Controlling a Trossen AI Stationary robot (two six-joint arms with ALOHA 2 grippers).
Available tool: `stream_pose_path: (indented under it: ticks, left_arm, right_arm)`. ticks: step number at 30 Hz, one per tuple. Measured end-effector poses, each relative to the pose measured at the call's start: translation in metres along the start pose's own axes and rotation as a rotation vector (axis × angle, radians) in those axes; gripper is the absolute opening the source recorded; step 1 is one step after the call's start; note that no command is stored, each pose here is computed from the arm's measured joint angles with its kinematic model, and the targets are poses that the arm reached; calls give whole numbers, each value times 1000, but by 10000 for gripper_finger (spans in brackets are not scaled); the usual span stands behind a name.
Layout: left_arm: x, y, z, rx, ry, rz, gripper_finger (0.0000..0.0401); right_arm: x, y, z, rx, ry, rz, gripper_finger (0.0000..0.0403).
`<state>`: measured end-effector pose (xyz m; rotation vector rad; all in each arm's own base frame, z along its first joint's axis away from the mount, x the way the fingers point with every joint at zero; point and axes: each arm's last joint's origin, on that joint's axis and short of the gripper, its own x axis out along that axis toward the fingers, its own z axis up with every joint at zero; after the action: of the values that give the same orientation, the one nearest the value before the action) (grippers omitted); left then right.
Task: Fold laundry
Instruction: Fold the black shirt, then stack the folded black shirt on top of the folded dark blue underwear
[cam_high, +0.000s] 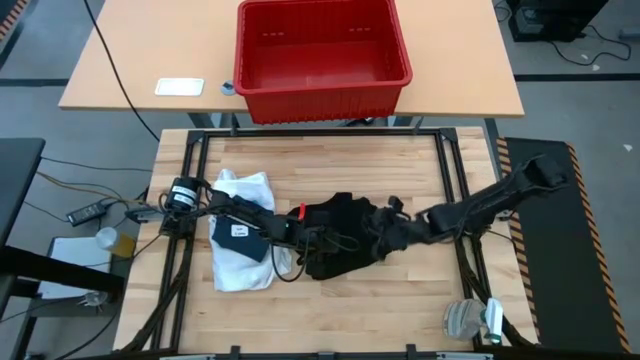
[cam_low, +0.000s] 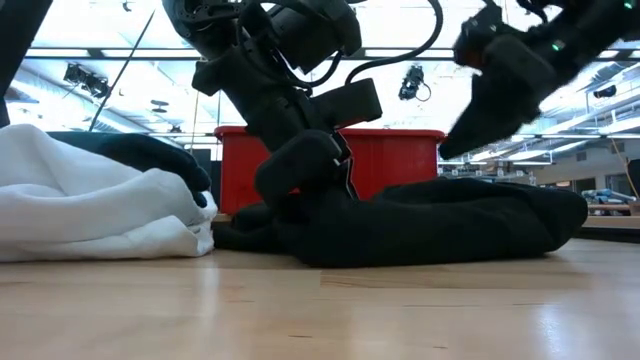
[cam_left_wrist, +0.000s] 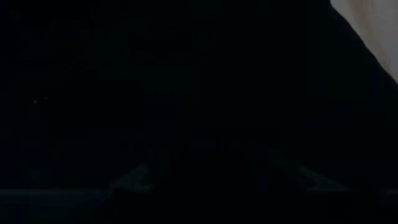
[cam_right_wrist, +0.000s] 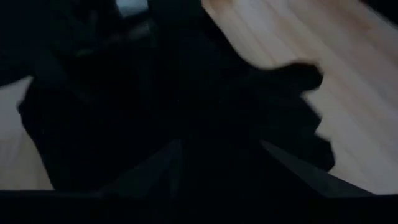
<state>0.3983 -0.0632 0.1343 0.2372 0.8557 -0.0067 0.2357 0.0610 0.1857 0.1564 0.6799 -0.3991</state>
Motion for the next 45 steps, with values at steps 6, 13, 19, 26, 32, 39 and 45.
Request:
stream_pose_path:
  ticks: [6, 13, 19, 26, 32, 39, 45]
  left_arm:
    - [0, 0, 0, 9, 3, 1, 180]
    - [0, 0, -1, 11, 13, 1, 180]
    - [0, 0, -1, 11, 15, 2, 180]
    - [0, 0, -2, 11, 15, 2, 180]
    - [-8, 2, 2, 20, 4, 3, 180]
    - [-25, 6, 16, 27, -83, 20, 180]
    - [-52, 5, 31, 16, -160, 57, 187]
  right_arm:
    - [16, 4, -28, 43, 130, -88, 213]
    - [-5, -12, -45, 73, 365, -256, 213]
    - [-36, -31, -41, 128, 372, -512, 213]
    - [-39, -4, -32, 51, 227, -243, 212]
    - [-48, 30, -24, -64, 2, -46, 212]
    - [-39, 47, -30, -96, -83, 46, 212]
    - [-19, 51, -38, -130, -60, 2, 213]
